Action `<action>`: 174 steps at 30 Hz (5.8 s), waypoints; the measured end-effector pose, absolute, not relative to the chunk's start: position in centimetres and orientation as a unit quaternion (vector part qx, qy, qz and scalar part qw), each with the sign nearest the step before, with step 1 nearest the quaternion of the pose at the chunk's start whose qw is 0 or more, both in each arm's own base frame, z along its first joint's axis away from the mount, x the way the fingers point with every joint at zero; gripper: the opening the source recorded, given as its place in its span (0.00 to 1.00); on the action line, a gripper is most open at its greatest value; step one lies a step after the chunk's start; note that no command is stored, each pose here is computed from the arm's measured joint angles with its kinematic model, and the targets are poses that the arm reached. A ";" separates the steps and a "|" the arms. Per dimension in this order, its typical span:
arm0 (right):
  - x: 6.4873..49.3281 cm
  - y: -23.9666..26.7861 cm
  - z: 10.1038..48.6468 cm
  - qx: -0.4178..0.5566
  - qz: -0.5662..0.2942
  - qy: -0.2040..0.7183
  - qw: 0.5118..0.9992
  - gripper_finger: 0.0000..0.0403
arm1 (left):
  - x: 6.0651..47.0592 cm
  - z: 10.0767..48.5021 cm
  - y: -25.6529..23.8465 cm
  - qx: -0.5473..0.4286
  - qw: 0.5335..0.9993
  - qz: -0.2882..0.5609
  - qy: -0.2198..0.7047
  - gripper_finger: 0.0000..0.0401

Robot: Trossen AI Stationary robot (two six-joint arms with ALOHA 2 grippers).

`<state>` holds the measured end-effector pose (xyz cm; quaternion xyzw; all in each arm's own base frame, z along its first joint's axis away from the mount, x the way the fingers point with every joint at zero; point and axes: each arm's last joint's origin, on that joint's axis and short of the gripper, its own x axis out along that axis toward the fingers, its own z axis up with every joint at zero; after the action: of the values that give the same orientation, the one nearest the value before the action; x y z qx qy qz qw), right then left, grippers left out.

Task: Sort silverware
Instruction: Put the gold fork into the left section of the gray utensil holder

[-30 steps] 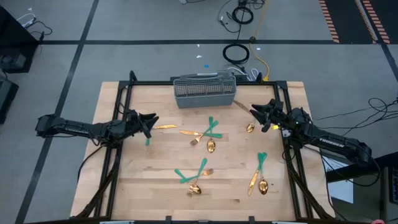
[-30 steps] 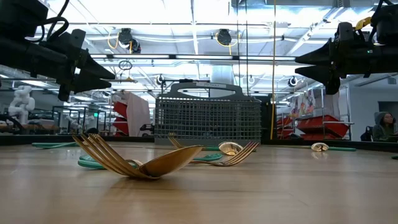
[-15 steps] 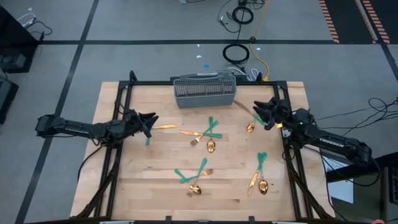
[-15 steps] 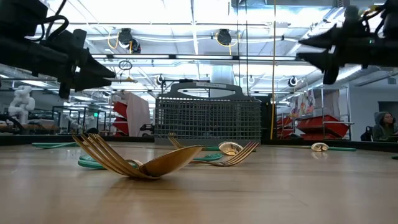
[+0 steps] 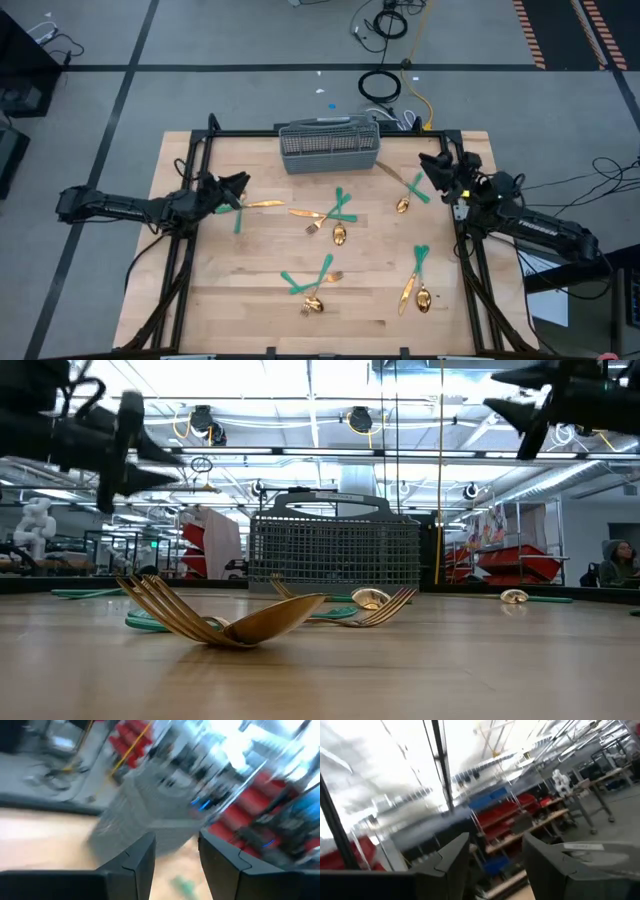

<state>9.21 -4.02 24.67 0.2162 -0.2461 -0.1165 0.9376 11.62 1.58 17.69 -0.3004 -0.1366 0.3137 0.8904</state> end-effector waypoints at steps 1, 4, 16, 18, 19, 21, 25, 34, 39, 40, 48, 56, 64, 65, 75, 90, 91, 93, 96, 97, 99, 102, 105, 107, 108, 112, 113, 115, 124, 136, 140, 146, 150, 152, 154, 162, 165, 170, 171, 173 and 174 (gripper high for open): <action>9.2 -4.0 25.5 0.204 -0.123 -0.229 0.944 0.42 | 11.7 18.5 1.5 -0.300 0.898 0.282 -0.152 0.39; 8.9 -3.7 28.1 0.168 -0.150 -0.142 0.964 0.42 | 12.3 22.1 0.8 -0.276 0.937 0.173 -0.131 0.39; 9.9 -4.1 32.7 0.141 -0.196 0.242 0.940 0.59 | 15.2 33.1 0.2 -0.207 0.888 0.187 0.365 0.40; 10.7 -4.5 32.3 0.145 -0.197 0.266 0.932 0.61 | 15.5 32.1 0.3 -0.232 0.842 0.241 0.423 0.41; 11.1 -4.7 32.0 0.146 -0.198 0.277 0.929 0.61 | 15.5 31.4 0.4 -0.250 0.817 0.271 0.444 0.42; 11.9 -5.1 31.6 0.147 -0.205 0.299 0.920 0.62 | 15.5 29.9 0.7 -0.290 0.768 0.327 0.468 0.43; 13.3 -5.7 30.7 0.145 -0.205 0.335 0.908 0.63 | 15.4 27.7 1.3 -0.346 0.717 0.401 0.452 0.43; 15.1 -6.5 29.3 0.130 -0.194 0.385 0.893 0.63 | 14.8 22.5 4.0 -0.374 0.664 0.485 0.429 0.43; 15.1 -6.5 29.3 0.129 -0.193 0.386 0.893 0.63 | 15.0 20.4 5.4 -0.402 0.661 0.477 0.418 0.43; 15.1 -6.5 29.3 0.129 -0.193 0.387 0.893 0.63 | 14.9 20.0 5.6 -0.401 0.657 0.478 0.423 0.43; 15.1 -6.5 29.4 0.133 -0.194 0.386 0.892 0.63 | 15.8 18.3 7.6 -0.393 0.648 0.477 0.446 0.43; 15.0 -6.4 29.4 0.142 -0.198 0.384 0.891 0.63 | 17.2 16.9 7.5 -0.417 0.638 0.442 0.472 0.43; 15.1 -6.5 29.4 0.141 -0.198 0.384 0.891 0.63 | 16.9 19.2 6.3 -0.431 0.669 0.418 0.437 0.43; 15.1 -6.5 29.4 0.141 -0.198 0.384 0.891 0.63 | 16.7 19.2 6.2 -0.430 0.666 0.421 0.441 0.43; 15.1 -6.5 29.4 0.137 -0.196 0.384 0.892 0.63 | 16.2 19.1 6.0 -0.415 0.656 0.423 0.469 0.43; 15.1 -6.5 29.4 0.137 -0.196 0.381 0.893 0.63 | 16.2 19.1 6.0 -0.409 0.660 0.418 0.472 0.43; 15.1 -6.5 29.4 0.136 -0.196 0.380 0.893 0.63 | 16.2 19.1 6.0 -0.409 0.660 0.418 0.472 0.43; 15.1 -6.5 29.4 0.136 -0.196 0.381 0.893 0.63 | 16.2 19.1 6.0 -0.409 0.660 0.418 0.472 0.43; 15.1 -6.5 29.4 0.137 -0.196 0.381 0.893 0.63 | 16.2 19.1 6.0 -0.412 0.659 0.416 0.473 0.43; 15.1 -6.5 29.4 0.137 -0.196 0.381 0.893 0.63 | 16.2 19.1 6.0 -0.415 0.657 0.417 0.472 0.43; 15.1 -6.5 29.4 0.137 -0.196 0.380 0.893 0.63 | 16.2 19.0 6.0 -0.423 0.652 0.421 0.468 0.43; 15.2 -6.5 29.5 0.135 -0.197 0.375 0.896 0.63 | 16.3 18.8 6.1 -0.427 0.644 0.429 0.467 0.43; 15.4 -6.6 29.7 0.133 -0.197 0.363 0.901 0.63 | 16.6 18.2 6.2 -0.423 0.632 0.436 0.482 0.43; 15.4 -6.6 29.7 0.132 -0.197 0.360 0.902 0.63 | 16.9 17.6 6.3 -0.416 0.622 0.440 0.496 0.43; 15.4 -6.6 29.7 0.132 -0.197 0.361 0.902 0.63 | 17.0 17.3 6.4 -0.413 0.617 0.443 0.503 0.43; 15.4 -6.6 29.7 0.133 -0.197 0.361 0.902 0.63 | 17.8 16.2 6.8 -0.394 0.615 0.450 0.514 0.43; 15.4 -6.6 29.7 0.133 -0.197 0.361 0.902 0.63 | 18.0 15.9 6.9 -0.389 0.614 0.454 0.514 0.43; 15.4 -6.6 29.7 0.135 -0.198 0.360 0.902 0.63 | 18.3 15.3 7.2 -0.382 0.610 0.462 0.519 0.43; 15.4 -6.6 29.7 0.136 -0.198 0.361 0.901 0.63 | 18.7 13.1 8.6 -0.387 0.571 0.477 0.545 0.40; 15.4 -6.6 29.7 0.136 -0.198 0.361 0.901 0.63 | 18.8 13.7 9.0 -0.405 0.578 0.472 0.528 0.02; 15.4 -6.6 29.7 0.136 -0.198 0.360 0.901 0.63 | 19.4 16.2 9.1 -0.421 0.616 0.479 0.461 0.01; 15.4 -6.6 29.7 0.138 -0.199 0.360 0.901 0.63 | 20.2 21.0 8.9 -0.407 0.679 0.495 0.359 0.01; 15.4 -6.6 29.7 0.145 -0.201 0.358 0.900 0.63 | 22.0 25.7 8.9 -0.321 0.784 0.501 0.174 0.00; 15.4 -6.6 29.7 0.145 -0.203 0.357 0.900 0.63 | 22.9 27.9 9.2 -0.249 0.821 0.508 0.078 0.00; 15.5 -6.6 29.8 0.146 -0.204 0.352 0.902 0.63 | 23.6 29.5 9.7 -0.160 0.837 0.522 0.027 0.00; 15.6 -6.7 29.9 0.144 -0.204 0.342 0.906 0.63 | 26.8 29.7 11.9 0.022 0.854 0.520 -0.010 0.00; 15.6 -6.7 29.9 0.145 -0.204 0.343 0.906 0.63 | 28.1 28.4 12.6 0.021 0.864 0.503 -0.014 0.00; 15.5 -6.7 29.8 0.146 -0.203 0.347 0.904 0.63 | 29.5 25.7 13.0 0.028 0.865 0.499 0.032 0.00; 15.5 -6.7 29.8 0.146 -0.203 0.348 0.904 0.63 | 29.6 25.5 12.9 0.021 0.866 0.499 0.032 0.00; 15.5 -6.7 29.8 0.146 -0.203 0.348 0.904 0.63 | 29.8 24.9 12.8 0.004 0.862 0.505 0.037 0.00; 15.5 -6.7 29.8 0.146 -0.203 0.348 0.904 0.63 | 29.8 24.7 12.8 -0.002 0.861 0.507 0.045 0.00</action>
<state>15.54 -6.66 29.83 0.1460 0.3479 -0.2027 0.9036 29.82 12.77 24.66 -0.0021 0.0447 0.5066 0.8610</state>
